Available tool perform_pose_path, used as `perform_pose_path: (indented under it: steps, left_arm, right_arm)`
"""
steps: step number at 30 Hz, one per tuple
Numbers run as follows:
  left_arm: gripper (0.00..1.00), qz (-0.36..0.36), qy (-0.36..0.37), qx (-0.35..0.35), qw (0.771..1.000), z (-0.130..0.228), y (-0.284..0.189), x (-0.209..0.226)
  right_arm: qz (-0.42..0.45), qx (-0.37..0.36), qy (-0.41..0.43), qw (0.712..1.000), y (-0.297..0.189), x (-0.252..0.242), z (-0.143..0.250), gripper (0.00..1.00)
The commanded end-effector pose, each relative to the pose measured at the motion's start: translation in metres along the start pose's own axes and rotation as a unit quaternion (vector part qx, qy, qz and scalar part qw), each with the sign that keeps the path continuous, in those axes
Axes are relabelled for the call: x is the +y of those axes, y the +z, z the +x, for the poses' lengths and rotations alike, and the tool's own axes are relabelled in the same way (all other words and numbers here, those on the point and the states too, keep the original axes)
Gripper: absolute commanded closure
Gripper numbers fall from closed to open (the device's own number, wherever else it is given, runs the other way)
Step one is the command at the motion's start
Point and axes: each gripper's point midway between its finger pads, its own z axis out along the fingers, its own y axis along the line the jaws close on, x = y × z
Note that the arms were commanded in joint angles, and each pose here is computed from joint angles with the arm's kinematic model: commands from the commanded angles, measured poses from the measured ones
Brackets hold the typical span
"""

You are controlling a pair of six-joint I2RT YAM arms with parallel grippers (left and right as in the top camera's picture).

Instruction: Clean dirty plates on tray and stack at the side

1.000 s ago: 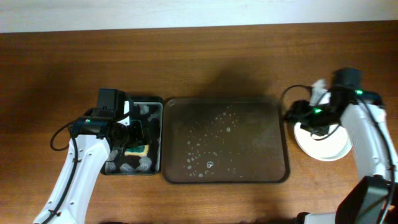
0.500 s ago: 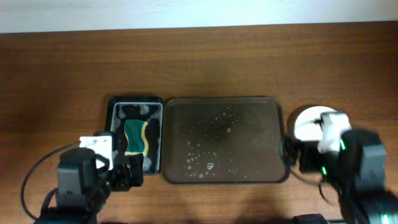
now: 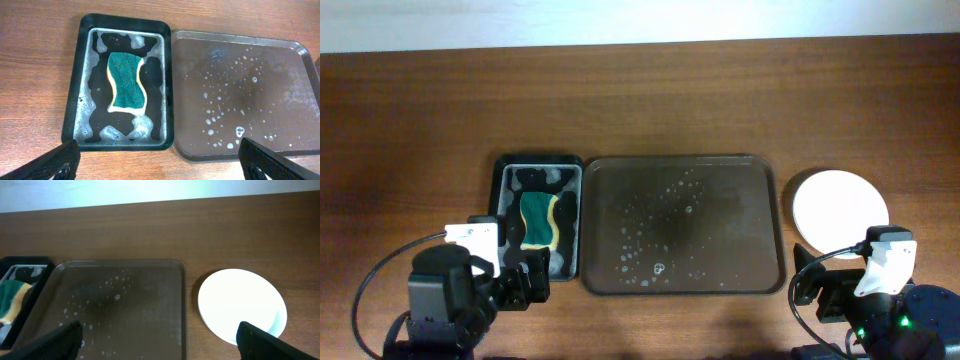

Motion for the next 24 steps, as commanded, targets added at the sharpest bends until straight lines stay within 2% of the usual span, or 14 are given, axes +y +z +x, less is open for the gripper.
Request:
perform_pose_path:
  steps: [1, 4, 9, 13, 19, 22, 24]
  left_arm:
    - [0.01, -0.001, 0.008, 0.000, 1.000, 0.002, 0.001, 0.001]
    - [0.01, -0.001, 0.008, 0.000, 1.000, 0.002, 0.001, 0.001]
    - [0.01, -0.001, 0.008, 0.000, 1.000, 0.002, 0.001, 0.001]
    - [0.01, -0.001, 0.008, 0.001, 1.000, 0.002, 0.001, 0.001]
    - [0.01, -0.001, 0.008, 0.001, 1.000, 0.003, 0.001, 0.001]
    - [0.00, -0.001, 0.008, 0.001, 1.000, 0.003, 0.001, 0.001]
    - [0.00, -0.001, 0.008, 0.001, 1.000, 0.003, 0.001, 0.001]
  right_arm:
    - [0.038, -0.010, -0.013, 0.999, -0.002, -0.014, 0.004, 0.01]
    - [0.044, -0.049, -0.012, 0.998, -0.003, -0.017, 0.007, 0.01]
    - [0.023, -0.229, -0.010, 0.973, 0.025, -0.016, -0.011, 0.01]
    - [0.004, -0.328, -0.012, 0.945, 0.055, -0.013, -0.014, 0.01]
    - [0.003, -0.348, -0.011, 0.937, 0.096, -0.019, 0.017, 0.02]
    - [0.010, -0.305, -0.011, 0.952, 0.110, -0.022, 0.035, 0.01]
    - [0.018, -0.226, -0.011, 0.974, 0.130, -0.026, 0.069, 0.01]
